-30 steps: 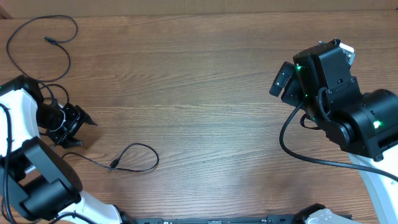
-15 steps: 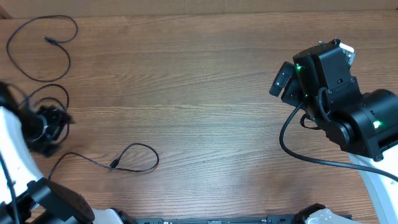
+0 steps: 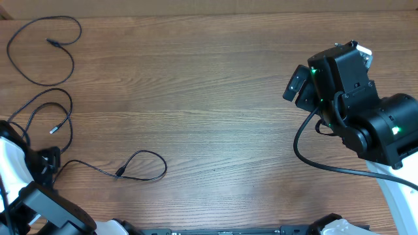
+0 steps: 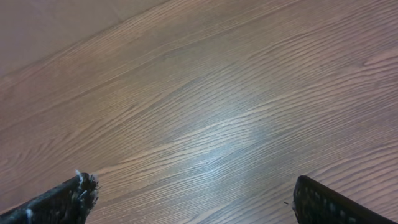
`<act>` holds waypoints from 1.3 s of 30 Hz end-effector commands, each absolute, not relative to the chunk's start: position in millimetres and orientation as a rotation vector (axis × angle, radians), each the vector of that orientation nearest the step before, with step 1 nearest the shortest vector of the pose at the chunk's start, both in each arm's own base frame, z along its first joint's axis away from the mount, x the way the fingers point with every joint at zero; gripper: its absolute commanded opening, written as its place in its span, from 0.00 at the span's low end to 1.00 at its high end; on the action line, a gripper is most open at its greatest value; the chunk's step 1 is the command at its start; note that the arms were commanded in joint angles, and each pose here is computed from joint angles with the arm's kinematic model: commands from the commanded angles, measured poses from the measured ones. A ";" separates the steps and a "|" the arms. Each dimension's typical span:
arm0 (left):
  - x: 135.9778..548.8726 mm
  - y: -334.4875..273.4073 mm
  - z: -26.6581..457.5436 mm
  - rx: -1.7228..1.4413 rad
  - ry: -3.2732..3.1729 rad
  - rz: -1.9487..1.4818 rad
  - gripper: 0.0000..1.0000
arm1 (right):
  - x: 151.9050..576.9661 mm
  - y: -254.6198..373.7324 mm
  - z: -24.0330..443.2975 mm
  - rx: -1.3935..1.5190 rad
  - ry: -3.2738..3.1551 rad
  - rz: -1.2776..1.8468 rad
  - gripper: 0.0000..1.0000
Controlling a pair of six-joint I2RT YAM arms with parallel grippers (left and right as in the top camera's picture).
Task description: Untangle cables
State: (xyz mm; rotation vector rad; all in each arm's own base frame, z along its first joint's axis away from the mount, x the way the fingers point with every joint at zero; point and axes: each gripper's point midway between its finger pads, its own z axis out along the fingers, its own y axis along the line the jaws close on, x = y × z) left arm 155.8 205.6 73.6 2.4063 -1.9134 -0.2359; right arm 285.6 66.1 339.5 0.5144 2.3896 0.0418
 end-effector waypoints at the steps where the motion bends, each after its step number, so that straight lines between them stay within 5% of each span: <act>1: 134.5 219.0 70.0 2.586 -1.681 -0.393 0.86 | 285.8 63.0 340.6 0.532 2.377 0.036 1.00; 10: 165.1 276.3 88.6 2.630 -2.005 -0.409 0.86 | 285.8 63.0 340.6 0.532 2.377 0.036 1.00; 12: 174.3 292.0 95.3 2.615 -2.121 -0.460 1.00 | 285.8 63.0 340.6 0.532 2.377 0.036 1.00; 21: 128.4 329.3 122.6 2.489 -2.025 -1.098 1.00 | 285.8 63.0 340.6 0.532 2.377 0.037 1.00; 25: 134.2 325.5 115.2 2.547 -2.015 -1.013 0.93 | 285.8 63.0 340.6 0.532 2.377 0.036 1.00; 33: 159.6 330.2 84.4 2.752 -2.025 -0.527 0.99 | 285.8 63.0 340.6 0.532 2.377 0.036 1.00; 39: 137.6 351.4 75.1 2.891 -1.891 -0.403 0.89 | 285.8 63.0 340.6 0.532 2.377 0.036 1.00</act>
